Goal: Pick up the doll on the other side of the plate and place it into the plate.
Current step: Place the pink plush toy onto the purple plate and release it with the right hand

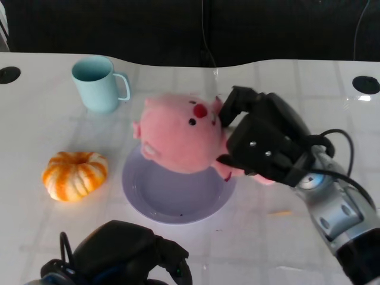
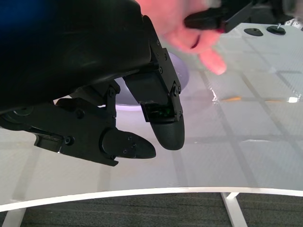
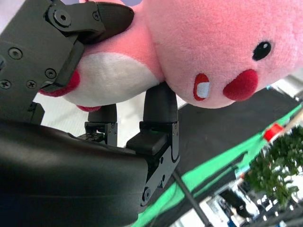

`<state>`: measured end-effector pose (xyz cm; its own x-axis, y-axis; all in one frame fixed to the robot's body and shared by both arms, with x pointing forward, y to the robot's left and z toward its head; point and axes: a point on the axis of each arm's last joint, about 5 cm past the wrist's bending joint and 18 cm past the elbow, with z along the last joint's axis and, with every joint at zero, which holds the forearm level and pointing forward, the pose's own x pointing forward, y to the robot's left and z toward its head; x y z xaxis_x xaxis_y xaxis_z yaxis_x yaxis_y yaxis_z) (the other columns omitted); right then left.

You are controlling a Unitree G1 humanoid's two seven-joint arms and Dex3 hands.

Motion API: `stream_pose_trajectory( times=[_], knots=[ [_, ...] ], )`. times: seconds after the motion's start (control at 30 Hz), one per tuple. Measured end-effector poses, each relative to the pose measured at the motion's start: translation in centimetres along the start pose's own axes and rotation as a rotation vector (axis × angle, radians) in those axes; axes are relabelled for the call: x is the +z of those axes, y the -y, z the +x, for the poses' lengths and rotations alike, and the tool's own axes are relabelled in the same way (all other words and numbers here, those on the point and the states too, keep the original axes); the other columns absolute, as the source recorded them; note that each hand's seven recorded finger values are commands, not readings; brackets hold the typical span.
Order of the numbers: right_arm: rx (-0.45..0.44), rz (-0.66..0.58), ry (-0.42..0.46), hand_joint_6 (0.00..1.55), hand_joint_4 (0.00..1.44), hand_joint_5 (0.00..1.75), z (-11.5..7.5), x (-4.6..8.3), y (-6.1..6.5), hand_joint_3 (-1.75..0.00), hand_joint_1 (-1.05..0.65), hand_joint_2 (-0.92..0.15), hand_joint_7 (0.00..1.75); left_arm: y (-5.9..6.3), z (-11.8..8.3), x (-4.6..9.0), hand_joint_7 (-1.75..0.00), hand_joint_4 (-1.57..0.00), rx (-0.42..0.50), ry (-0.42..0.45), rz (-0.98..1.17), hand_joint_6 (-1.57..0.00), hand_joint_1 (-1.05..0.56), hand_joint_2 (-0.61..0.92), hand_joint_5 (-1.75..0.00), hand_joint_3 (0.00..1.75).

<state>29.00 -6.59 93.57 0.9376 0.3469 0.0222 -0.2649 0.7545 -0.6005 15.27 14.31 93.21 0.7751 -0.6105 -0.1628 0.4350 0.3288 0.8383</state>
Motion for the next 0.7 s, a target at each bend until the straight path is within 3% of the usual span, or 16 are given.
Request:
stream_pose_trajectory(
  times=[0.07,0.13,0.17,0.2,0.23,0.3,0.43,0.7],
  knots=[
    [0.014,-0.002,-0.003,0.79,0.90,1.75,0.3,0.1,-0.5,-1.29,-0.11,-0.33,1.65,0.0,0.0,0.0,-0.42,-0.81,0.001,-0.001,0.007,-0.99,-0.23,0.92,-1.24,0.18],
    [0.022,-0.008,-0.001,0.85,0.88,1.73,0.5,0.3,-0.9,-1.33,-0.11,-0.30,1.40,0.0,0.0,0.1,-0.41,-0.81,0.004,-0.001,0.014,-1.00,-0.23,0.92,-1.24,0.15],
    [0.020,-0.008,0.001,0.81,0.81,1.46,0.5,0.4,-1.1,-1.14,-0.11,-0.38,1.13,0.0,0.0,0.2,-0.40,-0.81,0.006,0.000,0.015,-1.00,-0.23,0.92,-1.24,0.14],
    [0.017,-0.007,0.003,0.81,0.77,1.07,0.5,0.5,-1.3,-0.80,-0.13,-0.56,0.74,-0.1,0.0,0.2,-0.40,-0.81,0.008,0.000,0.015,-1.00,-0.24,0.92,-1.24,0.14],
    [0.016,-0.006,0.006,0.85,0.78,0.91,0.5,0.6,-1.4,-0.60,-0.13,-0.66,0.52,-0.1,0.0,0.2,-0.40,-0.80,0.009,-0.002,0.015,-1.00,-0.24,0.92,-1.24,0.14],
    [0.020,-0.003,0.010,0.75,0.68,0.54,0.6,0.8,-1.6,-0.27,-0.19,-0.84,0.16,-0.1,0.0,0.2,-0.39,-0.81,0.009,-0.003,0.017,-1.01,-0.23,0.92,-1.24,0.15],
    [0.049,-0.019,0.020,0.57,0.50,0.35,0.5,1.2,-1.8,-0.09,-0.33,-0.91,0.01,-0.1,0.0,0.2,-0.39,-0.80,0.014,0.003,0.014,-1.01,-0.24,0.92,-1.25,0.18],
    [0.119,-0.088,0.034,0.47,0.37,0.32,-0.7,0.4,-1.1,-0.13,-0.52,-0.92,0.00,0.2,-0.1,0.0,-0.37,-0.80,0.012,-0.003,0.013,-1.01,-0.23,0.92,-1.23,0.18]
  ],
)
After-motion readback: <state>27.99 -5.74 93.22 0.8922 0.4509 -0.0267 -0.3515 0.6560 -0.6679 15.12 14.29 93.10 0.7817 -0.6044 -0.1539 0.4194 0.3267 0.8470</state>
